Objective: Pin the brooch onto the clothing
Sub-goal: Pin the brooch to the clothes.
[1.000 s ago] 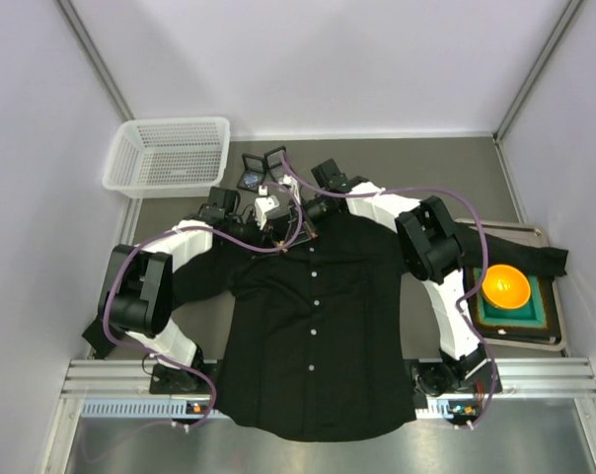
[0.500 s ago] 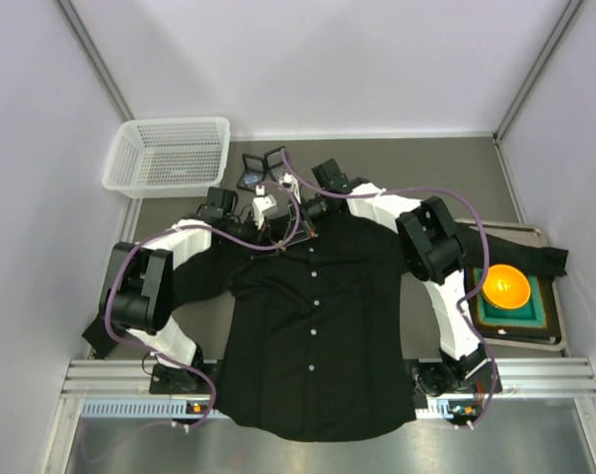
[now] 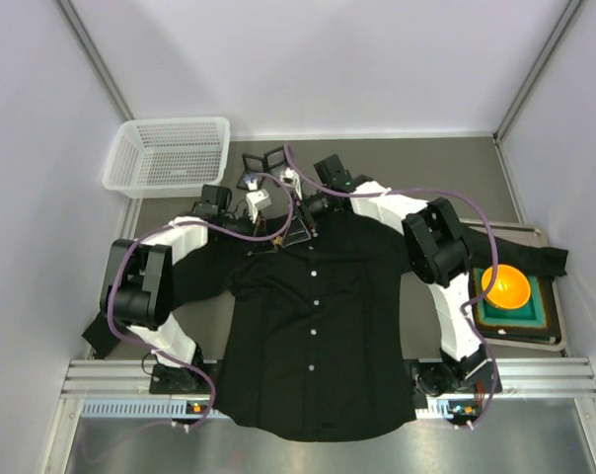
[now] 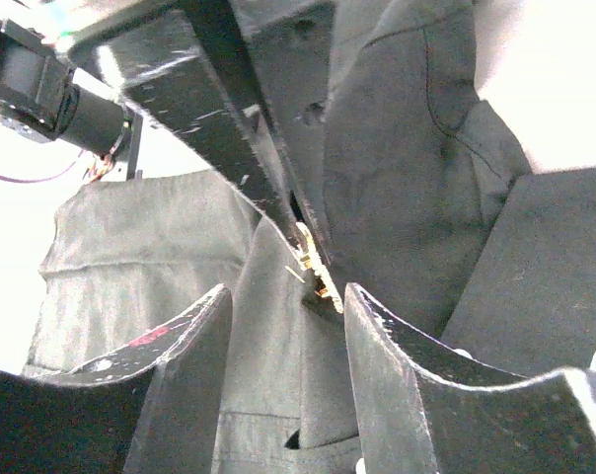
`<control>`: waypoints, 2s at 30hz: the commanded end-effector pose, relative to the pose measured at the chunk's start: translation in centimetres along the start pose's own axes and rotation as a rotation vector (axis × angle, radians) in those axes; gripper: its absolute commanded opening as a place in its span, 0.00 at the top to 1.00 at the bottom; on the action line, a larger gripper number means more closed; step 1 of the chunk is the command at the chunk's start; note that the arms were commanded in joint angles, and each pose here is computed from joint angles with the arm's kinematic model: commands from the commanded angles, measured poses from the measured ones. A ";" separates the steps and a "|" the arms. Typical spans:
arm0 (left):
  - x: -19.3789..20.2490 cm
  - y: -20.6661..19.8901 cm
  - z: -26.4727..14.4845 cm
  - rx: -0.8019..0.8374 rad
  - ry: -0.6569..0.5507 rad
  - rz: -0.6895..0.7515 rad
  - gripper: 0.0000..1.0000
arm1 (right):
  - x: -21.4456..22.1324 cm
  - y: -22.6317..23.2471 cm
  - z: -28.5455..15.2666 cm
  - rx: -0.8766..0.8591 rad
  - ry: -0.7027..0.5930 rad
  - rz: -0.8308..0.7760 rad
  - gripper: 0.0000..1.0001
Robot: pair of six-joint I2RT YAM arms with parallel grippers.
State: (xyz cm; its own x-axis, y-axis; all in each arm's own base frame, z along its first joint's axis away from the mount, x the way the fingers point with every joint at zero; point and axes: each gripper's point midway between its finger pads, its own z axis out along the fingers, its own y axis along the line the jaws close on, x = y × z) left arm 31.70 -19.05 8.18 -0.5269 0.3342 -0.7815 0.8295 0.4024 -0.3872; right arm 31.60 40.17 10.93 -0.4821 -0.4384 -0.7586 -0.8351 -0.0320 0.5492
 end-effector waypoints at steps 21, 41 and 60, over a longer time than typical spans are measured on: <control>-2.8 -1.2 -1.4 0.153 -0.162 0.013 1.00 | -2.9 2.6 -0.5 0.006 -0.113 -0.271 0.38; -3.5 -1.8 -1.8 0.160 -0.205 0.025 1.00 | -4.2 3.6 -0.6 0.039 -0.166 -0.318 0.44; -3.7 -1.7 -1.7 0.156 -0.215 0.007 1.00 | -3.6 1.7 0.3 0.131 -0.142 -0.315 0.65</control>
State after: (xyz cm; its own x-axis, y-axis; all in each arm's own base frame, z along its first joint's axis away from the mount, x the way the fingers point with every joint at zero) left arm 31.93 -19.30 10.62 -0.5389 0.1683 -0.8254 0.8260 0.2979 -0.4786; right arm 31.56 41.09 12.42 -0.3096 -0.3229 -0.8944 -0.9431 -0.0155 0.3321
